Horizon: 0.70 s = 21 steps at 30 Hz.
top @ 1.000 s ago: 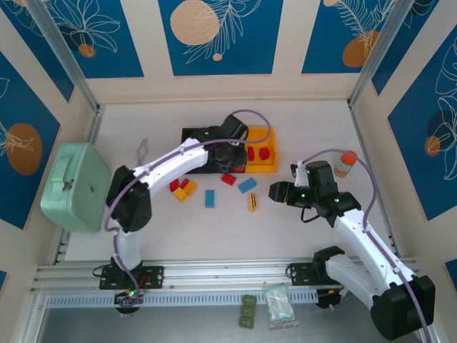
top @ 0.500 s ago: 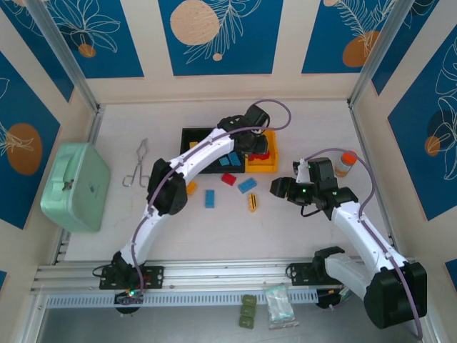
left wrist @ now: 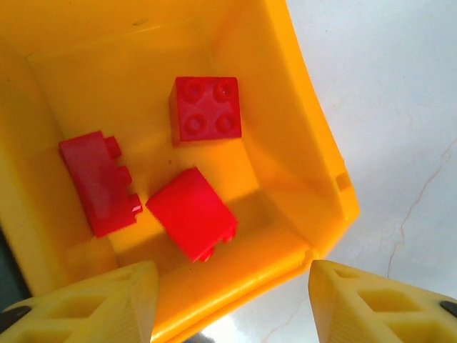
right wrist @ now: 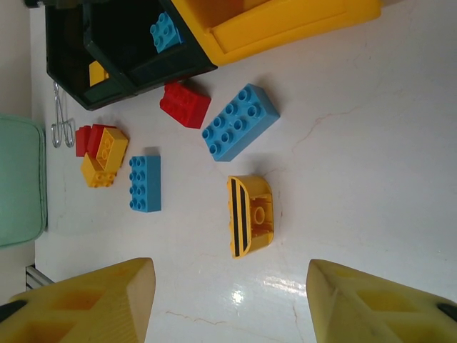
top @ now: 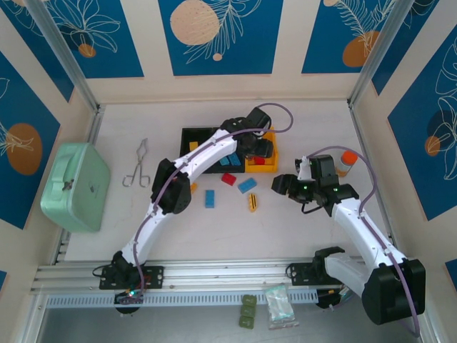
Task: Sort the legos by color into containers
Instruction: Place the lego in the container.
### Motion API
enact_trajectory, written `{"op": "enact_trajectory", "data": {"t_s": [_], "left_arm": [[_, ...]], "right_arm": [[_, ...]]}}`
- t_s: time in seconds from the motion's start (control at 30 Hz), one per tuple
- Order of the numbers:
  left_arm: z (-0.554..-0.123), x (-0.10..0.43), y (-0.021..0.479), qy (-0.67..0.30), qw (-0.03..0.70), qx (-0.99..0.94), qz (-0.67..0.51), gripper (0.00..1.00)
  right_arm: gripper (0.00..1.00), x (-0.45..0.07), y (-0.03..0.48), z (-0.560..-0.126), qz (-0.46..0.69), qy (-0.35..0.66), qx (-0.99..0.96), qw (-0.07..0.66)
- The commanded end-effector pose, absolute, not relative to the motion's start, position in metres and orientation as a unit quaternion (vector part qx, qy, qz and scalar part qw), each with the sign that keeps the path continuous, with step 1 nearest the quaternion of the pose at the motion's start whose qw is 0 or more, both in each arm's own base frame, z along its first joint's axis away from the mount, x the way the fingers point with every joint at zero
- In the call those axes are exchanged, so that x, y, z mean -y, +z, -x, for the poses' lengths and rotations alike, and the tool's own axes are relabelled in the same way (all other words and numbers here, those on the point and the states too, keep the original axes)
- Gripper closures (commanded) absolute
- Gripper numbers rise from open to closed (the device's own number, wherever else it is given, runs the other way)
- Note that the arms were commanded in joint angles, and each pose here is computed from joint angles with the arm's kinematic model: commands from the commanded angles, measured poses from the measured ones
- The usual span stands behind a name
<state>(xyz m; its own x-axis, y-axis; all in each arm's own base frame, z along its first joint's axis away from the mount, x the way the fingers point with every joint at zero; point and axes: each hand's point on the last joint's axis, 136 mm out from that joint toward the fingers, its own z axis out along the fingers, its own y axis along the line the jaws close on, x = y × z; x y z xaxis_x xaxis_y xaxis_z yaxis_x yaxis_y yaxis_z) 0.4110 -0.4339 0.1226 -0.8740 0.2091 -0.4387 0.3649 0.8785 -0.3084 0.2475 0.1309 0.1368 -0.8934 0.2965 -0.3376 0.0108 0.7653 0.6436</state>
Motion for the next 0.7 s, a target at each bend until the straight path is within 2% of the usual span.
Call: {"op": "enact_trajectory", "data": {"t_s": [0.0, 0.17, 0.47, 0.6, 0.67], "left_arm": [[-0.389, 0.419, 0.202, -0.231, 0.238, -0.928, -0.172, 0.43], [-0.349, 0.374, 0.214, -0.231, 0.244, -0.926, -0.173, 0.40], [-0.278, 0.273, 0.178, -0.223, 0.220, -0.945, -0.098, 0.37], [-0.256, 0.240, 0.159, -0.208, 0.215, -0.952, -0.063, 0.37], [-0.248, 0.230, 0.150, -0.205, 0.209, -0.955, -0.049, 0.37]], "right_arm": [[0.42, -0.134, 0.144, -0.243, -0.071, 0.330, -0.917, 0.212], [0.41, -0.143, 0.143, -0.243, -0.054, 0.317, -0.925, 0.203], [0.39, -0.178, 0.130, -0.266, 0.001, 0.260, -0.950, 0.173], [0.31, -0.188, 0.112, -0.280, 0.002, 0.217, -0.964, 0.156], [0.23, -0.190, 0.102, -0.288, 0.009, 0.192, -0.969, 0.157]]}}
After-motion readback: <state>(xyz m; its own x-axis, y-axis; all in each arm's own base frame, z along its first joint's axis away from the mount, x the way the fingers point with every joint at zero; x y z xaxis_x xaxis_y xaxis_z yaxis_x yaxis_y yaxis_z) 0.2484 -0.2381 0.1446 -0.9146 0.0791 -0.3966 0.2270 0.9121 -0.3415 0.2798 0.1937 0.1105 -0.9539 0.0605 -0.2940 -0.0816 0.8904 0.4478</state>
